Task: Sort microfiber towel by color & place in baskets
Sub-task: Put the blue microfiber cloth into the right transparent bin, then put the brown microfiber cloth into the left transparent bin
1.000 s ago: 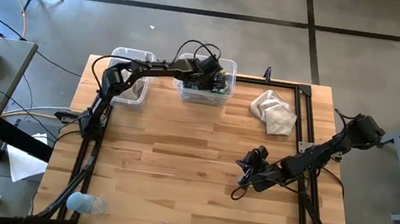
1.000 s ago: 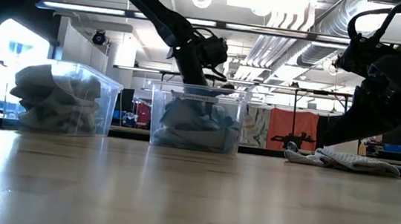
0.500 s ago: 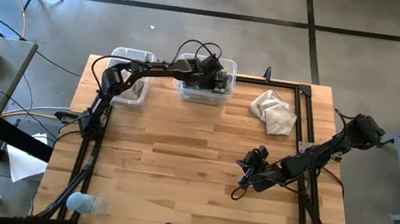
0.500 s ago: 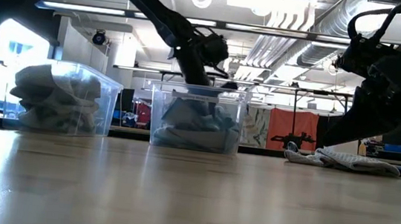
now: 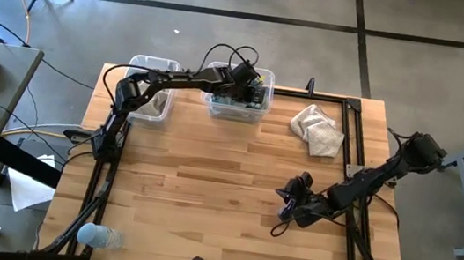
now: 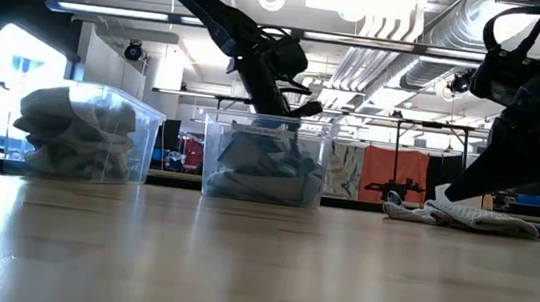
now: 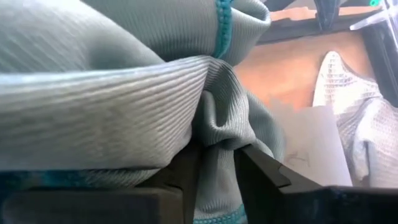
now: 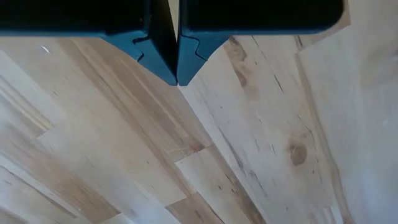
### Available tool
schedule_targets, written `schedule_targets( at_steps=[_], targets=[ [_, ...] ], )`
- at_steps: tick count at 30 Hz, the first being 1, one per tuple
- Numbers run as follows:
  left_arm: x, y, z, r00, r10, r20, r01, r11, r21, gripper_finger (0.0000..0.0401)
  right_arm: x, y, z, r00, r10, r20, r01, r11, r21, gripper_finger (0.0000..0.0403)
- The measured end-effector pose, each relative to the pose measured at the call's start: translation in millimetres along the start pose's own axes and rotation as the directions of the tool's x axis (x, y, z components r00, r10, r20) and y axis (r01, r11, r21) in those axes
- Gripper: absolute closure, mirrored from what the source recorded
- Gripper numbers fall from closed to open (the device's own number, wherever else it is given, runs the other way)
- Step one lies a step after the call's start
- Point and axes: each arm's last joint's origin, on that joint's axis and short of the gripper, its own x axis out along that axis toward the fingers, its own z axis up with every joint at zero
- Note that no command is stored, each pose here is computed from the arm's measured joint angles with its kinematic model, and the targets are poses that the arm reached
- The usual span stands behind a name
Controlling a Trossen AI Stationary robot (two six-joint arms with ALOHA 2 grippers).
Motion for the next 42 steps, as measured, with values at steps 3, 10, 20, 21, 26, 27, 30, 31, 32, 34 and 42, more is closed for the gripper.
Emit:
schedule_targets(
  at_steps=[3, 10, 20, 21, 26, 27, 30, 31, 32, 34, 42],
  targets=[
    [0, 0, 0, 1.0, -0.012, -0.013, 0.012, 1.0, -0.008, 0.0295, -1, 1, -1, 1.0, -0.001, 0.009, 0.001, 1.0, -0.006, 0.0403],
    [-13, 2, 7, 0.997, -0.051, -0.054, 0.05, 0.999, -0.022, 0.0284, -1, 1, -1, 1.0, -0.003, 0.007, 0.002, 1.0, 0.015, 0.0403],
    [-86, -10, 17, 0.997, 0.017, 0.08, -0.024, 0.996, 0.086, 0.0284, -1, 0, -1, 1.0, -0.003, 0.006, 0.003, 1.0, 0.02, 0.0403],
    [-94, -13, 17, 0.996, 0.011, 0.092, -0.021, 0.994, 0.106, 0.0284, -1, 0, -1, 1.0, -0.004, 0.006, 0.004, 1.0, 0.02, 0.0403],
    [-126, -30, 4, 0.992, -0.021, 0.123, -0.017, 0.954, 0.301, 0.0284, -1, 0, 0, 1.0, -0.012, 0.018, 0.012, 1.0, 0.018, 0.0403],
    [-131, -34, -1, 0.992, -0.008, 0.126, -0.035, 0.942, 0.333, 0.0284, -1, 0, 0, 1.0, -0.016, 0.023, 0.015, 1.0, 0.018, 0.0403],
    [-141, -44, -19, 0.983, 0.054, 0.177, -0.123, 0.906, 0.405, 0.0284, -1, 0, 0, 0.999, -0.024, 0.034, 0.023, 1.0, 0.011, 0.0403],
    [-144, -47, -26, 0.978, 0.077, 0.194, -0.156, 0.888, 0.432, 0.0284, -1, 0, 0, 0.999, -0.027, 0.038, 0.026, 1.0, 0.011, 0.0403],
    [-146, -51, -32, 0.975, 0.086, 0.207, -0.174, 0.871, 0.46, 0.0284, -1, 0, 0, 0.999, -0.027, 0.04, 0.027, 1.0, 0.011, 0.0403],
    [-148, -60, -46, 0.978, 0.07, 0.197, -0.167, 0.828, 0.535, 0.0286, -1, 0, 1, 0.999, -0.024, 0.045, 0.024, 1.0, 0.017, 0.0403],
    [-149, -63, -115, 0.984, -0.079, 0.158, -0.041, 0.767, 0.64, 0.0308, -1, 2, 3, 0.998, -0.006, 0.06, 0.004, 0.999, 0.044, 0.0403]
  ],
)
